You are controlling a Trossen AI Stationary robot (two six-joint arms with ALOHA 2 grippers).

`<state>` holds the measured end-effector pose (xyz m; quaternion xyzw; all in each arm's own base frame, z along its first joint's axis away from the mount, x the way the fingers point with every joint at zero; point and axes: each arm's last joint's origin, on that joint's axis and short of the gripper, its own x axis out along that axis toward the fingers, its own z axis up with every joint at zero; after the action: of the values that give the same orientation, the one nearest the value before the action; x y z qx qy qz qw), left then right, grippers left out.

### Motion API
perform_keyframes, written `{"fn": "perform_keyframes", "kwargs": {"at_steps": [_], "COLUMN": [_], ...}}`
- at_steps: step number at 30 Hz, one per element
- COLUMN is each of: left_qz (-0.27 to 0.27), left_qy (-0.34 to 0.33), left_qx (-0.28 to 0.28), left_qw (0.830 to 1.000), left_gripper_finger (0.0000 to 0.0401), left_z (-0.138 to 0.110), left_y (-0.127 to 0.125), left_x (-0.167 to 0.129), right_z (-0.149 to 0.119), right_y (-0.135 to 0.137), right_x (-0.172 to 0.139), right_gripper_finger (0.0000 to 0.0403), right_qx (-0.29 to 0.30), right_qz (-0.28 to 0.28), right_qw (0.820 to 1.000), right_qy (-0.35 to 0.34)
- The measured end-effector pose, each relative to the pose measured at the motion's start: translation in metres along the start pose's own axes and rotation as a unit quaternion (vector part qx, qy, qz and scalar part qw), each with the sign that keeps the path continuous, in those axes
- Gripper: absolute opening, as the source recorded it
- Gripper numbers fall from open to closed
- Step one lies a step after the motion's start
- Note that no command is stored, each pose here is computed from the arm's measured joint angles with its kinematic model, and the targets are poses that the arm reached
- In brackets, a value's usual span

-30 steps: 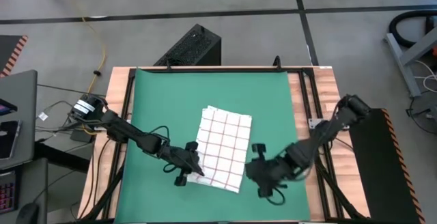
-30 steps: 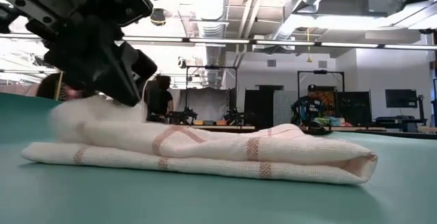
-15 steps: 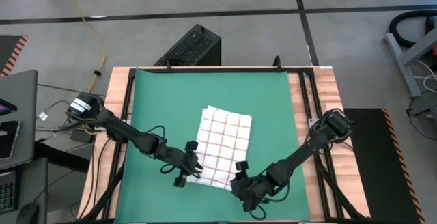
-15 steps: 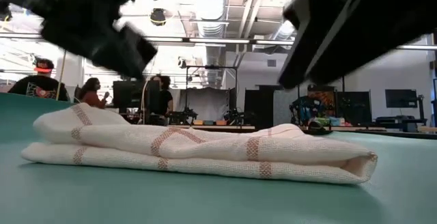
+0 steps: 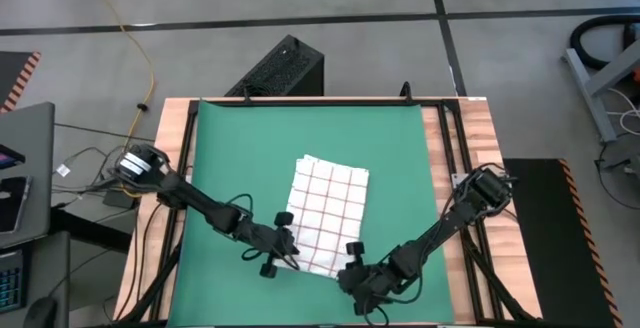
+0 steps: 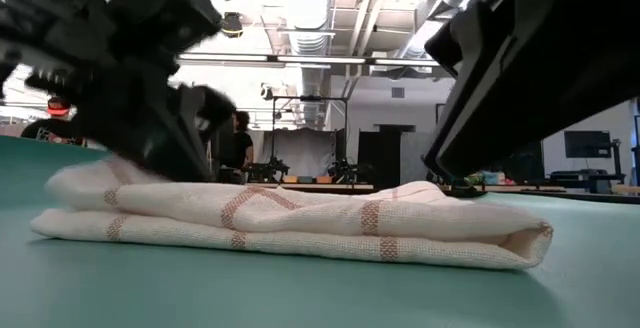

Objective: Roll towel
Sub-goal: Roll the white stripe towel

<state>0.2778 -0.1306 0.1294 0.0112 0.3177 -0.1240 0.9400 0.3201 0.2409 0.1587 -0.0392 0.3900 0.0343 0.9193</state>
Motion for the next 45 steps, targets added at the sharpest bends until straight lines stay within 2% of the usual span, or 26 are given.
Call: {"fn": "perform_keyframes", "kwargs": {"at_steps": [4, 13, 21, 28, 33, 41, 45], "left_qz": [0.005, 0.004, 0.0, 0.039, 0.045, 0.046, 0.045], "left_qy": [0.005, 0.016, 0.048, 0.052, 0.046, 0.043, 0.04], "left_qx": [-0.002, -0.023, -0.028, -0.038, -0.057, -0.058, -0.066], "left_qw": [1.0, 1.0, 0.998, 0.997, 0.996, 0.996, 0.996], "left_gripper_finger": [0.0, 0.0, 0.0, 0.0, 0.0, 0.0, 0.0], "left_z": [-0.003, -0.006, -0.014, -0.019, -0.019, -0.019, -0.019], "left_y": [-0.001, -0.003, -0.014, -0.023, -0.026, -0.027, -0.028], "left_x": [0.003, 0.002, 0.0, -0.003, -0.004, -0.004, -0.004], "right_z": [-0.011, -0.048, -0.055, -0.056, -0.043, 0.011, 0.014], "right_y": [-0.005, -0.01, -0.01, -0.01, -0.008, -0.001, 0.003], "right_x": [0.004, 0.008, 0.007, 0.008, 0.004, -0.019, -0.02], "right_gripper_finger": [0.0068, 0.0065, 0.0065, 0.0065, 0.0065, 0.0069, 0.0102], "right_qx": [0.022, 0.092, 0.092, 0.09, 0.072, 0.024, -0.007], "right_qz": [-0.022, -0.032, -0.041, -0.041, -0.037, -0.014, 0.019], "right_qw": [0.999, 0.995, 0.994, 0.994, 0.996, 0.999, 1.0], "right_qy": [0.007, 0.03, 0.045, 0.048, 0.038, -0.026, -0.015]}}
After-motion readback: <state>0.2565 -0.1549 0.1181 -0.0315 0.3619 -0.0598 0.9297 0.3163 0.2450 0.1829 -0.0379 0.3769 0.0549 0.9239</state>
